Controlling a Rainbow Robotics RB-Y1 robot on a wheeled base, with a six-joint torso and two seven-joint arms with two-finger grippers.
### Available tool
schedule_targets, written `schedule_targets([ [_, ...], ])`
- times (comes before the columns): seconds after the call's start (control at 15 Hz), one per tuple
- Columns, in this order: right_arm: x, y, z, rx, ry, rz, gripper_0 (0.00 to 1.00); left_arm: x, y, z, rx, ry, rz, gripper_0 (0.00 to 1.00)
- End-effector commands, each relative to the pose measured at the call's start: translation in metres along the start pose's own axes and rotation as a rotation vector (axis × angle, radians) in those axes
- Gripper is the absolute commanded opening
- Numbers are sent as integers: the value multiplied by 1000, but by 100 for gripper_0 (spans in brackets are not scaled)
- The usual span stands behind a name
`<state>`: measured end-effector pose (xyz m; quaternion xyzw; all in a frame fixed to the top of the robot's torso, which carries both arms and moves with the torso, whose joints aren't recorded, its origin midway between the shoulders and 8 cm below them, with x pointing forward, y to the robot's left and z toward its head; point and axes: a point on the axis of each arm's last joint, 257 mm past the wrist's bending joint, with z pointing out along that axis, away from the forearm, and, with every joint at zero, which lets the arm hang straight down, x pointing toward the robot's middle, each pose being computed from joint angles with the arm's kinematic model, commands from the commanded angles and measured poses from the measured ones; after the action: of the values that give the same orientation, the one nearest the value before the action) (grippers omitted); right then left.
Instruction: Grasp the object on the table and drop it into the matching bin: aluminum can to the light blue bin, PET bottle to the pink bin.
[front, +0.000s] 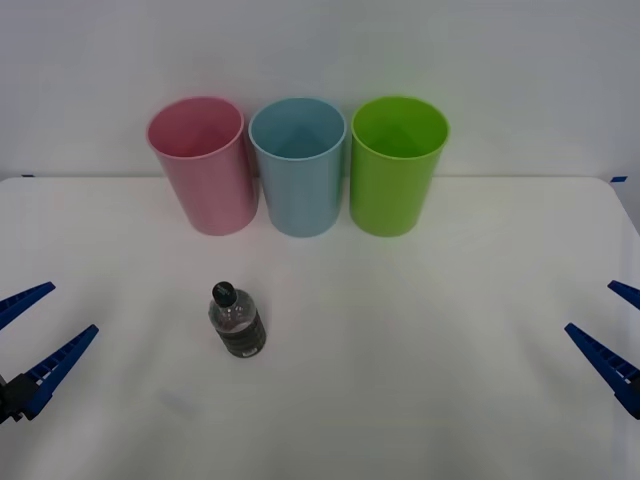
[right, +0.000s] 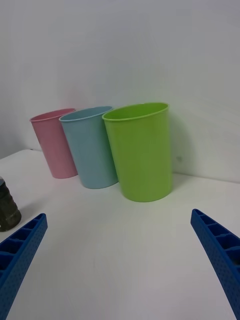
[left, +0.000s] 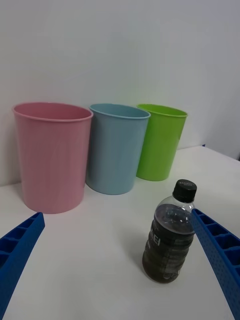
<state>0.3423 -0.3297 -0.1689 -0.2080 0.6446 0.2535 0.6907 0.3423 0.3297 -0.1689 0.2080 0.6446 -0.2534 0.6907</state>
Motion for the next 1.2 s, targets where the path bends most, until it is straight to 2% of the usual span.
schedule_targets([
  [0.07,0,0,0,0,0,0,100,0,0,0,0,0,0,100],
  [0.13,0,0,0,0,0,0,100,3,1,1,-13,-12,-17,100],
  [0.4,0,0,0,0,0,0,100,0,0,3,-2,-7,2,100],
  [0.67,0,0,0,0,0,0,100,12,-1,-9,15,73,37,100],
  [0.8,0,0,0,0,0,0,100,22,-5,-15,18,102,41,100],
  [0.87,0,0,0,0,0,0,100,35,-9,-19,22,137,51,100],
  [0.93,0,0,0,0,0,0,100,41,-12,-21,25,151,73,100],
  [1.2,0,0,0,0,0,0,100,79,-19,-25,29,173,86,100],
])
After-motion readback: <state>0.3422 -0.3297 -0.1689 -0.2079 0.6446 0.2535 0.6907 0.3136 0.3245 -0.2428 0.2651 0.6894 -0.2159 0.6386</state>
